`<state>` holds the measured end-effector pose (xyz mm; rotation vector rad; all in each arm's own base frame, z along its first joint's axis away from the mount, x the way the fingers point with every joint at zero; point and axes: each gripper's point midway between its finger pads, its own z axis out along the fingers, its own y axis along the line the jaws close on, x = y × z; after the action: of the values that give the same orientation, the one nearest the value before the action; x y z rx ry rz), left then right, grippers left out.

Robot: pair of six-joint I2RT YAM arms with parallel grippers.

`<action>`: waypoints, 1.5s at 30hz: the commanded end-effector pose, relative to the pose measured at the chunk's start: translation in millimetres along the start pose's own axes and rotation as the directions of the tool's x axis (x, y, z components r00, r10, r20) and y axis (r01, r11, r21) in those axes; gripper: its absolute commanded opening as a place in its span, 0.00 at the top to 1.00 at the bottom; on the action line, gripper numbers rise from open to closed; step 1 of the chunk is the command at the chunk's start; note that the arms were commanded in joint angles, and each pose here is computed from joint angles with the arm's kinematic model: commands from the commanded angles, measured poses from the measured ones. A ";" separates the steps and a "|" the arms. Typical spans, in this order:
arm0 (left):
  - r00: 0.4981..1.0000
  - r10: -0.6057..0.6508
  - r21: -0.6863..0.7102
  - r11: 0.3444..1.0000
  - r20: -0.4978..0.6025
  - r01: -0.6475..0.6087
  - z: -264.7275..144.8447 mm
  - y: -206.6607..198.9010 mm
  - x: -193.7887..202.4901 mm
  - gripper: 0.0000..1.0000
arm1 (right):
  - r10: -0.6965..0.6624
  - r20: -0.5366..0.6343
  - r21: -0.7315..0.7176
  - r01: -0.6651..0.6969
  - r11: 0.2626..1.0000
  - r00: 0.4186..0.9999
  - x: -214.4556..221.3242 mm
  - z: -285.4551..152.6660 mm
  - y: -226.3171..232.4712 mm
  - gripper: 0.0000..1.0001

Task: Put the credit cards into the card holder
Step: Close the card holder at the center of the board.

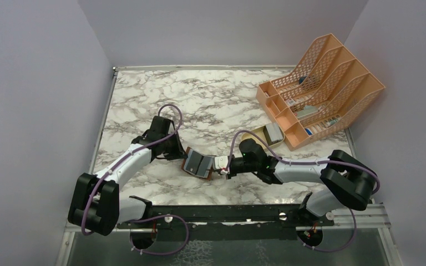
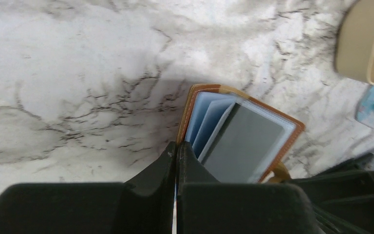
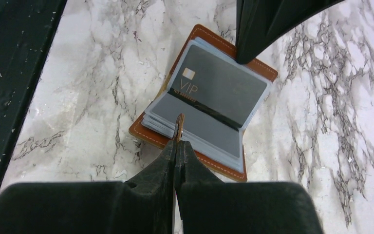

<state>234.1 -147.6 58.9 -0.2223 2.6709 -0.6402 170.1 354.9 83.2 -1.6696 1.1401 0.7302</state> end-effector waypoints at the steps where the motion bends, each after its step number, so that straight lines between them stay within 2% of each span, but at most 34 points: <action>1: 1.000 -0.027 0.233 0.972 0.013 0.023 -11.3 -44.5 -7.8 0.94 | -0.053 0.062 0.018 0.052 0.998 0.997 -10.6 5.0 -4.5 0.99; 5: 0.998 -0.066 0.400 0.914 -0.021 0.068 -19.6 -69.0 4.2 0.76 | -0.064 0.068 0.027 0.062 0.998 0.996 -8.1 5.1 -3.2 0.99; 8: 0.996 -0.087 0.461 0.883 -0.018 0.085 -24.4 -76.9 7.3 0.70 | -0.070 0.073 0.036 0.068 0.997 0.995 -7.1 5.5 -3.6 0.99; 11: 0.994 -0.105 0.493 0.864 -0.023 0.103 -25.1 -80.3 9.8 0.68 | -0.076 0.087 0.038 0.073 0.997 0.993 -8.8 5.4 -3.0 0.99; 16: 0.993 -0.109 0.532 0.839 -0.043 0.115 -20.7 -88.3 21.0 0.70 | -0.085 0.097 0.038 0.081 0.996 0.992 -8.3 4.0 0.0 0.99; 24: 0.997 -0.066 0.460 0.885 -0.026 0.071 0.1 -92.0 34.9 0.78 | -0.088 0.107 0.056 0.082 0.995 0.990 -8.5 -0.8 1.8 0.99; 31: 0.999 -0.044 0.336 0.941 0.004 0.040 22.3 -73.1 43.5 0.85 | -0.090 0.102 0.046 0.085 0.995 0.991 -5.3 -1.2 5.4 0.99; 36: 0.999 -0.026 0.259 0.966 0.030 0.017 29.7 -57.3 45.2 0.86 | -0.094 0.116 0.044 0.089 0.995 0.989 -5.1 -2.0 8.4 0.99; 45: 1.000 -0.021 0.185 0.983 0.009 0.019 42.7 -39.3 54.7 0.88 | -0.129 0.144 0.038 0.125 0.991 0.981 -7.5 -3.6 13.5 0.99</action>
<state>207.3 -222.9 41.6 -0.1958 2.5402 -0.9800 158.8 346.6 72.8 -1.6378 1.0224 0.7290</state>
